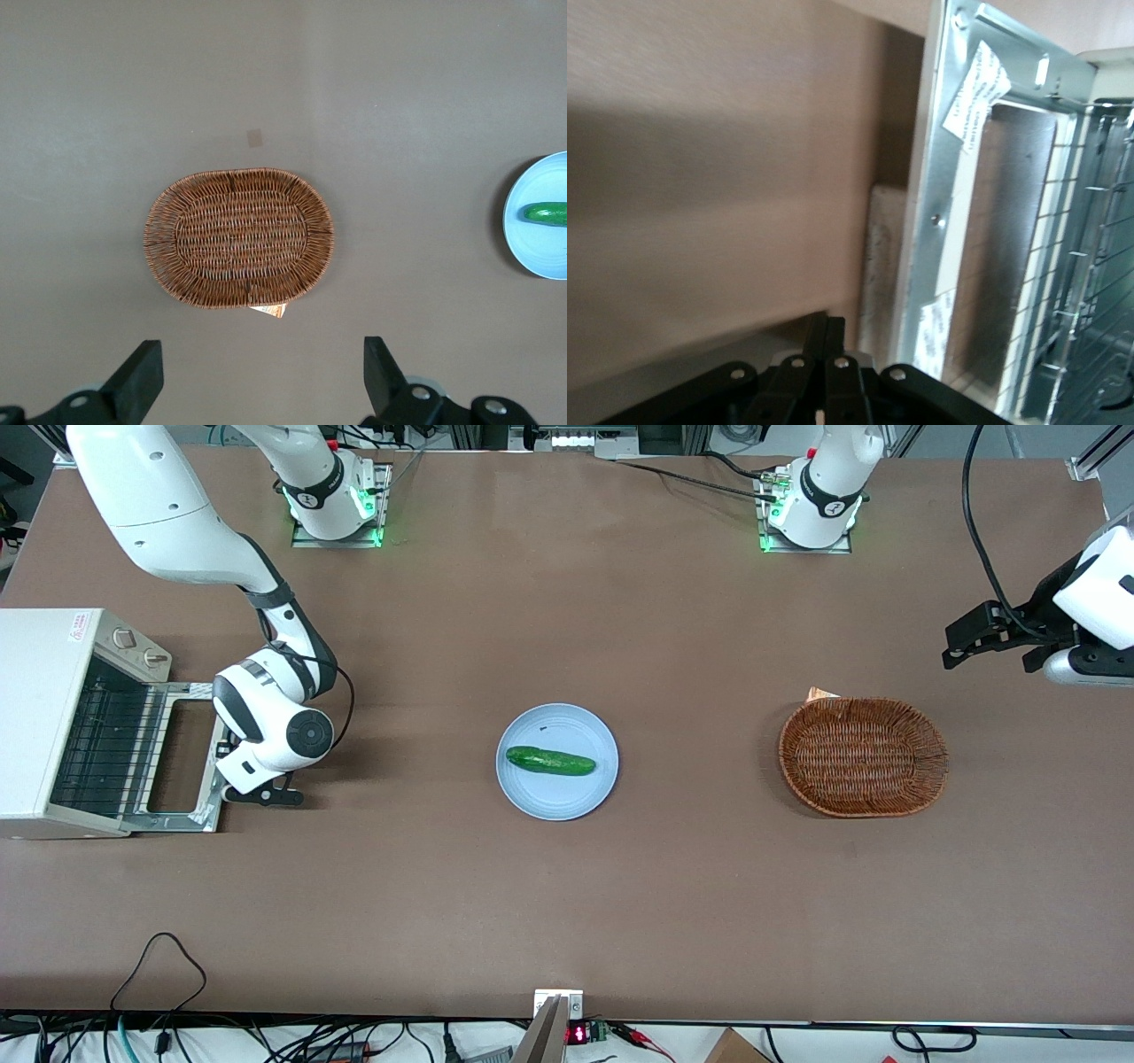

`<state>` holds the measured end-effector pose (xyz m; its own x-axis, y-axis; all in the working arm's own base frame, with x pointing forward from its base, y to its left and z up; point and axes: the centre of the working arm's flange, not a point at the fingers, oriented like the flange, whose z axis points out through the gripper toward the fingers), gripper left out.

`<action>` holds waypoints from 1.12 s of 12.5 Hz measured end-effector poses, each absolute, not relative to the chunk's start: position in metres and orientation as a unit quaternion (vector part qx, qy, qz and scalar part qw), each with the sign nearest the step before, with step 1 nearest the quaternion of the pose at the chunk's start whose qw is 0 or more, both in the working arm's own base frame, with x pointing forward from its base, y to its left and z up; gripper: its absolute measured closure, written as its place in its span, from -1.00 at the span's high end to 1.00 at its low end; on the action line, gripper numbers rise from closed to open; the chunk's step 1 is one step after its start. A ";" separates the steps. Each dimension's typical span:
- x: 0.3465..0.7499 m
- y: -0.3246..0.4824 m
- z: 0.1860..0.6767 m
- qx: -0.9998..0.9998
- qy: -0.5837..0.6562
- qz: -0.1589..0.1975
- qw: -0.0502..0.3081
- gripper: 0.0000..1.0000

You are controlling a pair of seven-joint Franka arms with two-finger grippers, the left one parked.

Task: Open oven door with right arm only
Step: 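Lift the right gripper away from the lowered oven door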

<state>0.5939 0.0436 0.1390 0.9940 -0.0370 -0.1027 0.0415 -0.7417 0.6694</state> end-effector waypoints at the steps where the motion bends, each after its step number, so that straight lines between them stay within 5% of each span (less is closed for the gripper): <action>1: 0.598 0.052 0.144 0.937 -0.009 -0.054 0.345 -0.98; 6: 0.616 0.074 0.197 0.957 -0.031 -0.074 0.280 -0.86; 9: 0.618 0.075 0.259 0.967 -0.028 -0.094 0.235 -0.21; 14: 0.623 0.058 0.385 0.983 -0.057 -0.148 0.094 0.90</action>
<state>0.6235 0.0581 0.3853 0.9497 -0.1396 -0.2804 -0.0837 -0.9758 0.2021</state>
